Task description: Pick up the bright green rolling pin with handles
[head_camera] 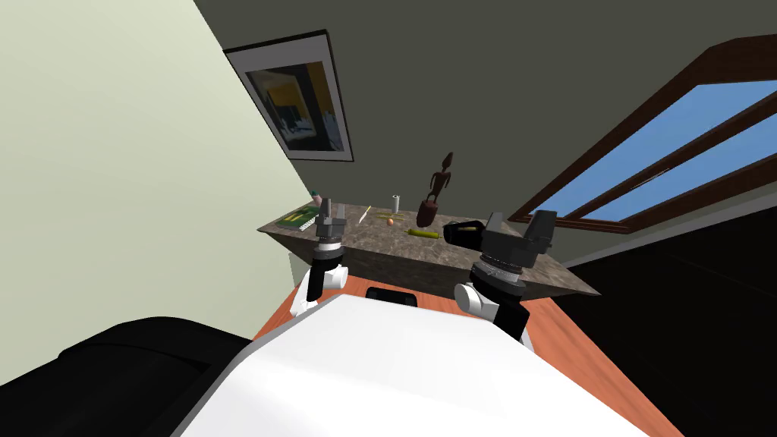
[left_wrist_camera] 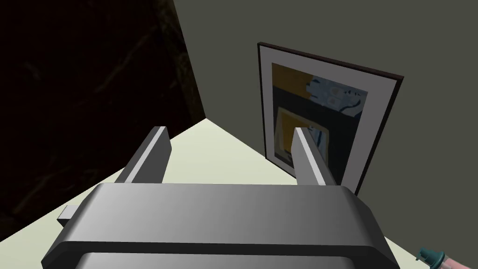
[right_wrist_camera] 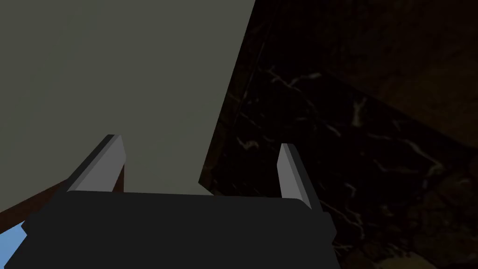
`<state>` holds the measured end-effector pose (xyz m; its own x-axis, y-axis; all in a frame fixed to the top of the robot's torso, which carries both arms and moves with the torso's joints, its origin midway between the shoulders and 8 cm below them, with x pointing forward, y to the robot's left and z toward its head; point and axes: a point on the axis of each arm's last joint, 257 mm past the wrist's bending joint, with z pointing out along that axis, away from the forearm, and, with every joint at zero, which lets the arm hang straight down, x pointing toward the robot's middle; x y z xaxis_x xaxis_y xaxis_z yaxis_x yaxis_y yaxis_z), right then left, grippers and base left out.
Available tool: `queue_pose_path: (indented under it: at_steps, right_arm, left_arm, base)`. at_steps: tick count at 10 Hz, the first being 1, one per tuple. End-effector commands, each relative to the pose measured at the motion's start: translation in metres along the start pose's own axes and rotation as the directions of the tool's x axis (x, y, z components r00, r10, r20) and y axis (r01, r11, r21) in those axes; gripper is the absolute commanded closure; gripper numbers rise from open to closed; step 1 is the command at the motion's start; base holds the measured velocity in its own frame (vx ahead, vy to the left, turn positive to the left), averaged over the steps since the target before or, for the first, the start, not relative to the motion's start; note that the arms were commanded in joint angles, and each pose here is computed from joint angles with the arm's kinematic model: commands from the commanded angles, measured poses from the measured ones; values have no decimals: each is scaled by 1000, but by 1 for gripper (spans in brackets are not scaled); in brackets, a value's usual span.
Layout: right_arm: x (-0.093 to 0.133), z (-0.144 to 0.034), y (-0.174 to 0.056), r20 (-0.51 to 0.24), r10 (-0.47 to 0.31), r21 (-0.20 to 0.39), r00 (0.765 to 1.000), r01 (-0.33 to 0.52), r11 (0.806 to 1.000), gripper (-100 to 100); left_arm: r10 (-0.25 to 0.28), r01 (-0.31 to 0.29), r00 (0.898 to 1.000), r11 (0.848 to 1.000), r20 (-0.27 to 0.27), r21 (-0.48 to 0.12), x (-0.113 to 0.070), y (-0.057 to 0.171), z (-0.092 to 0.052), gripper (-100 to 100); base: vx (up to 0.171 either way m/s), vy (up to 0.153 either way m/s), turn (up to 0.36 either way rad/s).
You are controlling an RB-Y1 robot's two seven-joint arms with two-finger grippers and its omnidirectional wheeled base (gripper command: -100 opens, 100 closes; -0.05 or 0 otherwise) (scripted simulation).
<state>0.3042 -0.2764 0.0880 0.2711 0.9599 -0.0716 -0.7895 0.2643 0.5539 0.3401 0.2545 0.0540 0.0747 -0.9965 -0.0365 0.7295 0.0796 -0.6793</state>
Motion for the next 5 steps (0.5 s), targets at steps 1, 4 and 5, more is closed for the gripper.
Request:
queue_pose_path:
  at_steps: [1, 4, 5]
  right_arm:
    - [7, -3, -5, -50, -13, 6, 999, 13, 1000, -100]
    - [19, -9, -18, -134, -37, 20, 990, 40, 999, -100]
    - [24, -14, -27, -175, -51, 30, 983, 57, 998, -100]
  left_arm:
    - [0, 0, 1000, 1000, 0, 0, 0, 0, 0, 0]
    - [0, 0, 1000, 1000, 0, 0, 0, 0, 0, 0]
    - [0, 0, 1000, 1000, 0, 0, 0, 0, 0, 0]
  base:
    - [-14, 16, 64]
    - [-42, 36, 87]
    - [-41, 35, 81]
